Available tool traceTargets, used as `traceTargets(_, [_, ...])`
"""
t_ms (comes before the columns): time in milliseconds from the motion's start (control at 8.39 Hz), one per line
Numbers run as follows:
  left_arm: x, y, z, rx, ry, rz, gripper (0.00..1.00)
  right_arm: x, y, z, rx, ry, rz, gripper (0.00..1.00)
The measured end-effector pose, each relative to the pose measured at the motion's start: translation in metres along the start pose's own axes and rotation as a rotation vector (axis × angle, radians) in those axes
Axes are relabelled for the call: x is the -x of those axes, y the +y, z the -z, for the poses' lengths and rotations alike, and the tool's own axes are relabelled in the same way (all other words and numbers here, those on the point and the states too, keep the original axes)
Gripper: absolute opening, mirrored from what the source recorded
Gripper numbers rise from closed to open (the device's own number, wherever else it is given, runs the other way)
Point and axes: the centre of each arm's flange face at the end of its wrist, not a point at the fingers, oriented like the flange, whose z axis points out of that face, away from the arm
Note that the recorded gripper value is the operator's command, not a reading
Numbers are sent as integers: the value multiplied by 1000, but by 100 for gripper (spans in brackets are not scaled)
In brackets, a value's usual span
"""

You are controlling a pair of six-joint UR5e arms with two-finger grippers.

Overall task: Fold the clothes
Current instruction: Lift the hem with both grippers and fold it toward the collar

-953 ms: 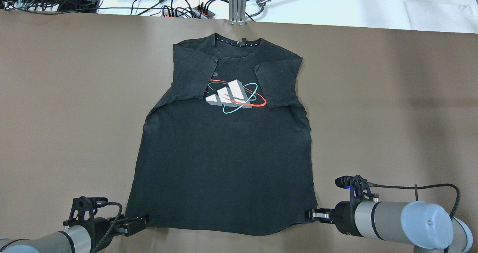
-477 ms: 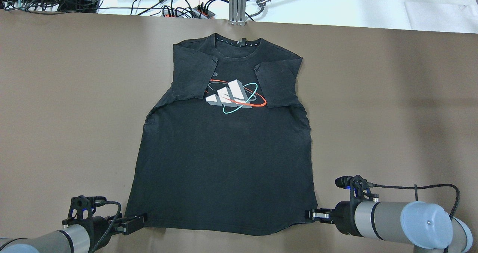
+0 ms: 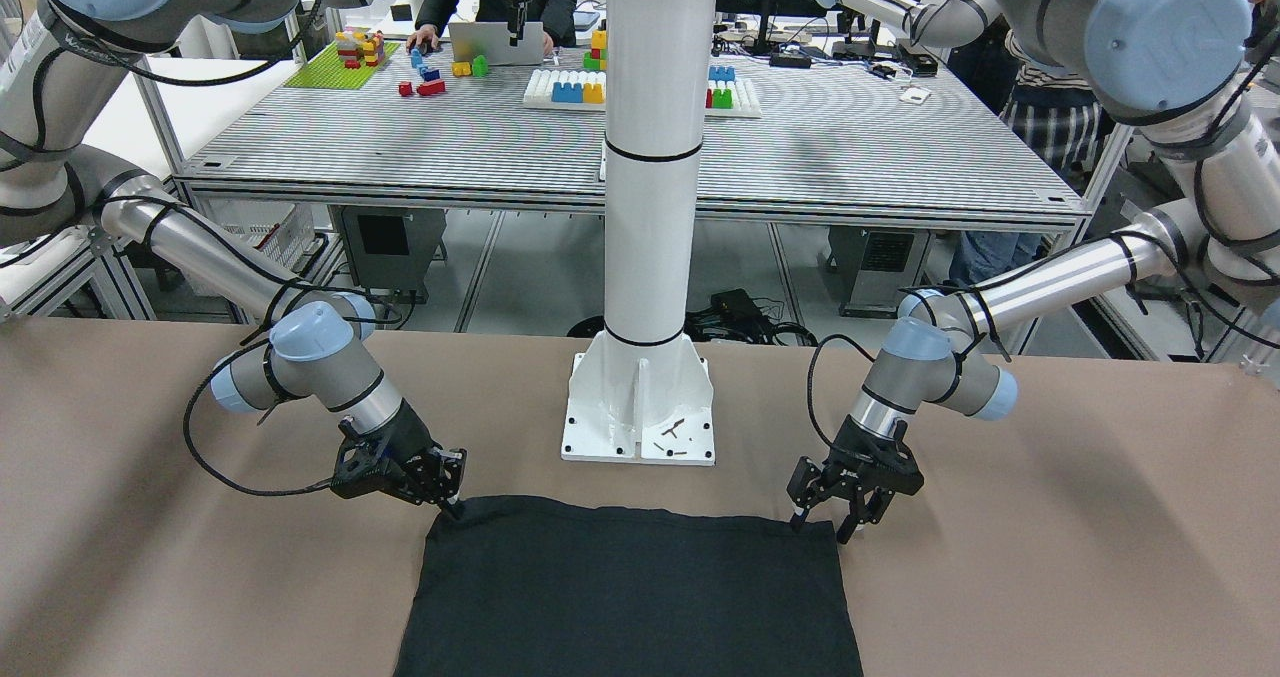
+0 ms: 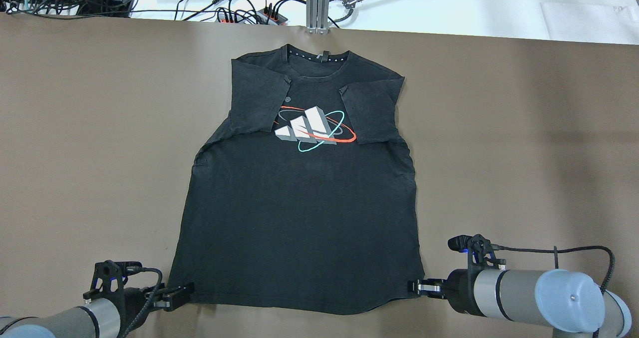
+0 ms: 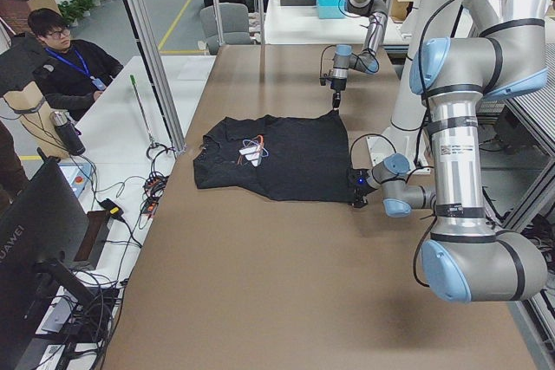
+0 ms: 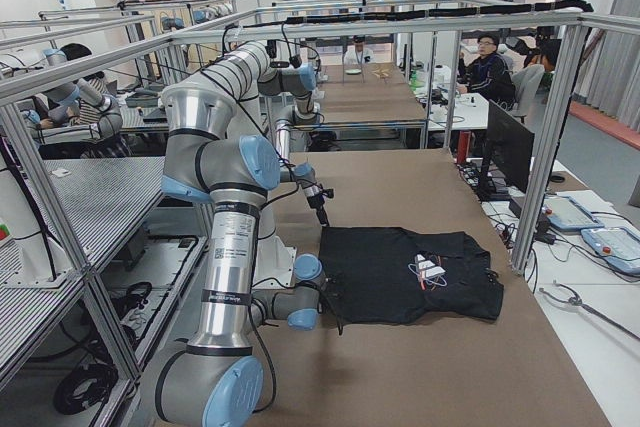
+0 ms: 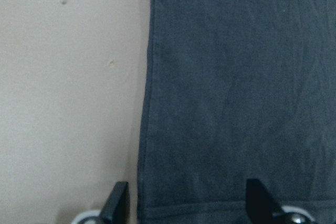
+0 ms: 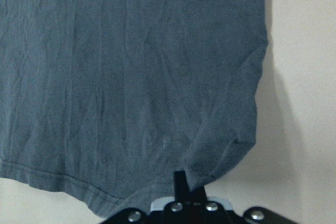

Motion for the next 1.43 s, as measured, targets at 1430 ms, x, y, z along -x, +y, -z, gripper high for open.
traceTargets(1430, [-64, -98, 108, 206, 362, 54, 0, 37, -25, 113, 128, -222, -16, 0])
